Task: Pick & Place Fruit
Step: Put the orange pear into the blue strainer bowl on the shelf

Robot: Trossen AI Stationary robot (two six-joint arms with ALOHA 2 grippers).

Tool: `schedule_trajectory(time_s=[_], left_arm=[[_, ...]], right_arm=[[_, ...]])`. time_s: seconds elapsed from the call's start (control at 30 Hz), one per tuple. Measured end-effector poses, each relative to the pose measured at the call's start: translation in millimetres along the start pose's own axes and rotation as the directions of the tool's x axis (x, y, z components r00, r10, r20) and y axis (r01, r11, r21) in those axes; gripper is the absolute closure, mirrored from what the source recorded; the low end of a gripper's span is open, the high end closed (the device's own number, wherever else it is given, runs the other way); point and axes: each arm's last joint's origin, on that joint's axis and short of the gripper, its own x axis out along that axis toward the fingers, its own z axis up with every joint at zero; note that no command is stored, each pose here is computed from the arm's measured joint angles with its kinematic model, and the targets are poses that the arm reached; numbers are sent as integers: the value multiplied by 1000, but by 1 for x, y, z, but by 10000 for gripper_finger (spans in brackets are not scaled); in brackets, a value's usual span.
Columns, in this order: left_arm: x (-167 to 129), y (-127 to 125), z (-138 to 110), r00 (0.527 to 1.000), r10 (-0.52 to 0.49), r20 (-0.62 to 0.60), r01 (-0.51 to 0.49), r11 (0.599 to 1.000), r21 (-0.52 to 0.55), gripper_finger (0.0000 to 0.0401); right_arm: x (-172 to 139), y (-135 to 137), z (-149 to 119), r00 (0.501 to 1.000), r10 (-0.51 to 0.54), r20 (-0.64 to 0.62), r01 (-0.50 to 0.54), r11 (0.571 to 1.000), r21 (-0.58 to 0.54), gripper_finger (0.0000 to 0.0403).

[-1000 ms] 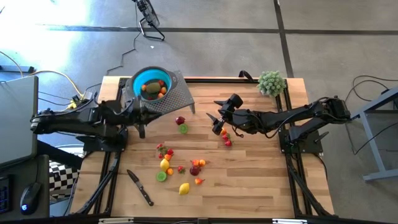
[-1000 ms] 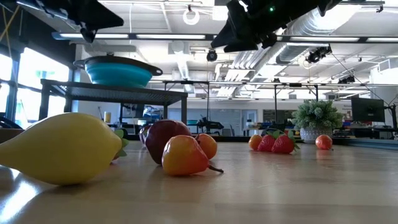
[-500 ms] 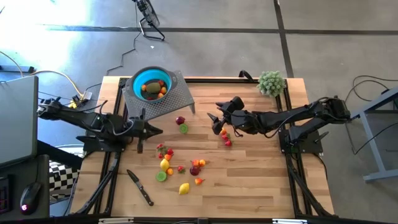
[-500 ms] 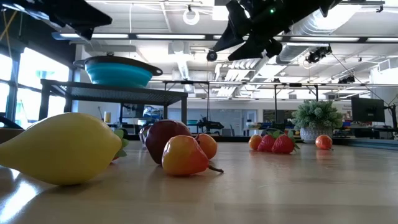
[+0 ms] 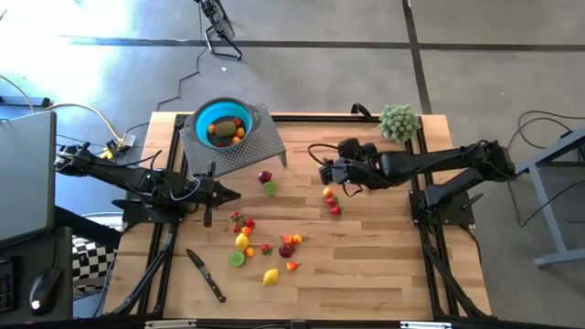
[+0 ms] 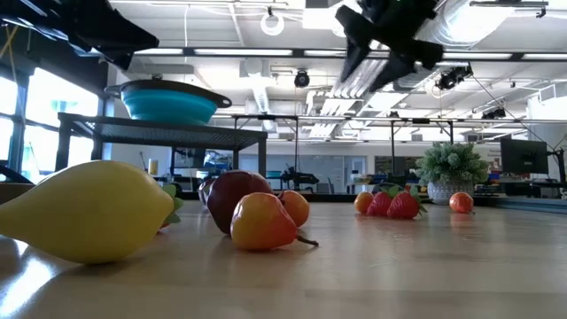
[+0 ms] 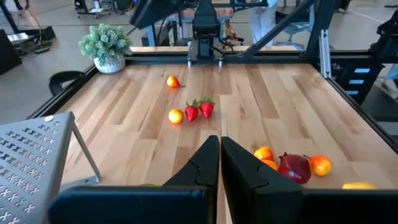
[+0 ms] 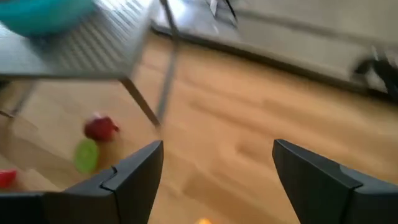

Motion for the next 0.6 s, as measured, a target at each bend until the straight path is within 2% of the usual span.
schedule_trajectory(time_s=[0.17, 0.37, 0.6], left_arm=[[0, 0, 0, 1000, 0, -5, 0, 1000, 1, 389], [0, 0, 0, 1000, 0, -5, 0, 1000, 2, 389], [0, 0, 0, 1000, 0, -5, 0, 1000, 2, 389]], right_arm=[[2, -20, -16, 978, -137, -154, 156, 981, 117, 109], [10, -43, -39, 925, -282, -255, 335, 921, 198, 109], [24, -62, -63, 871, -341, -354, 439, 862, 251, 109]])
